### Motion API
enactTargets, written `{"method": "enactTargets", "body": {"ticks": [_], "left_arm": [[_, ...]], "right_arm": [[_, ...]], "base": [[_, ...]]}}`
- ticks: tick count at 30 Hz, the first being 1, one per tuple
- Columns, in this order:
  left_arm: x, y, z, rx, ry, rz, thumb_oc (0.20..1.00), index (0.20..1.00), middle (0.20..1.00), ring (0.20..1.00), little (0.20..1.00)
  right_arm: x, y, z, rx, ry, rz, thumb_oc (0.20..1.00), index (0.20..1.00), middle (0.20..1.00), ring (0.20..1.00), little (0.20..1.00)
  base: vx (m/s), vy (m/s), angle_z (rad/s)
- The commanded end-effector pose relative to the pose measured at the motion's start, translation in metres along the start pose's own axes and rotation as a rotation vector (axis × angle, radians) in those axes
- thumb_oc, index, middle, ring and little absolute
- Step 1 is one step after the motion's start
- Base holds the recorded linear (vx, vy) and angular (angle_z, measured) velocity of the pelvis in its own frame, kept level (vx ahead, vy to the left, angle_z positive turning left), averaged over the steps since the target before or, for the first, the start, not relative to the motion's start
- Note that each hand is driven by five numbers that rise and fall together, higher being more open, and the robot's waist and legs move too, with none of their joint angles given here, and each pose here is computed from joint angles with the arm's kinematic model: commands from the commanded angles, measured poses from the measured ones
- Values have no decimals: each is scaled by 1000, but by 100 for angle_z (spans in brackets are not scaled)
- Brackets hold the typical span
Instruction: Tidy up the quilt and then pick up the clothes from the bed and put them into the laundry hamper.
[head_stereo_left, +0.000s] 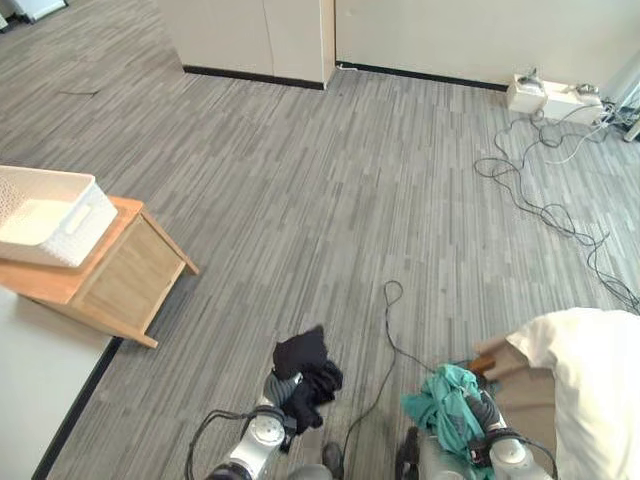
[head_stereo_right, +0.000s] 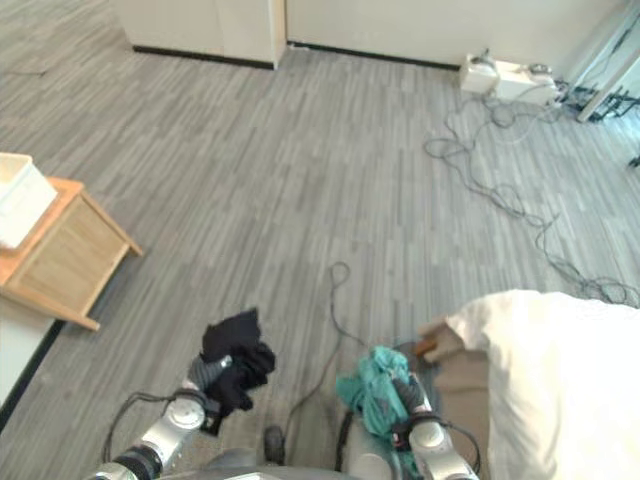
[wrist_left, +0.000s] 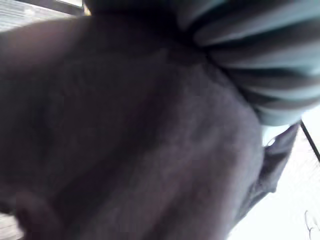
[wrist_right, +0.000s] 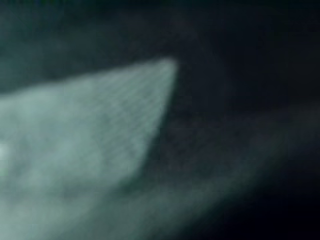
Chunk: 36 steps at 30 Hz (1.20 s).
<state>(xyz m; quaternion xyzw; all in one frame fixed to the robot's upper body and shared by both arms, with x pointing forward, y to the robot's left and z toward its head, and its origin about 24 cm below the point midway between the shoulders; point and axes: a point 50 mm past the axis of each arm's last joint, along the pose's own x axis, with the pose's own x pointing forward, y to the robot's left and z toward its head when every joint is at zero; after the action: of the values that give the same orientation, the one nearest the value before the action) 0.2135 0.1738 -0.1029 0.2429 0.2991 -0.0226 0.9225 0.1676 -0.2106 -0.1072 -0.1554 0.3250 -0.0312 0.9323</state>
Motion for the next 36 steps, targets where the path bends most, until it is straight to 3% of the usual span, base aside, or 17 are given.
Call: {"method": "enactTargets", "body": {"ticks": [1, 8, 13, 24, 28, 36], "left_arm": [[8, -1, 45, 28, -204, 1, 200, 200, 200, 200, 200], [0, -6, 16, -37, -106, -1, 200, 200, 200, 200, 200], [3, 1, 30, -92, -147, 14, 200, 200, 200, 200, 200], [-11, -4, -7, -136, -13, 20, 200, 200, 200, 200, 200], [-11, 1, -17, -108, 28, 21, 200, 200, 200, 200, 200], [-6, 19, -2, -2, -65, 53, 200, 200, 200, 200, 200]], "right_arm": [[4, -27, 18, 0, -86, -74, 200, 200, 200, 200, 200], [-1, -29, 10, -53, -66, -43, 200, 200, 200, 200, 200], [11, -43, 39, -103, -149, -55, 200, 200, 200, 200, 200], [11, -12, 28, -9, -99, 3, 200, 200, 200, 200, 200], [9, -1, 26, 6, -98, 30, 200, 200, 200, 200, 200], [3, -16, 31, 30, -144, -11, 200, 200, 200, 200, 200]], "base": [[654, -279, 136], [669, -330, 68], [570, -483, -12], [679, 20, -10], [746, 110, 166], [697, -237, 187]]}}
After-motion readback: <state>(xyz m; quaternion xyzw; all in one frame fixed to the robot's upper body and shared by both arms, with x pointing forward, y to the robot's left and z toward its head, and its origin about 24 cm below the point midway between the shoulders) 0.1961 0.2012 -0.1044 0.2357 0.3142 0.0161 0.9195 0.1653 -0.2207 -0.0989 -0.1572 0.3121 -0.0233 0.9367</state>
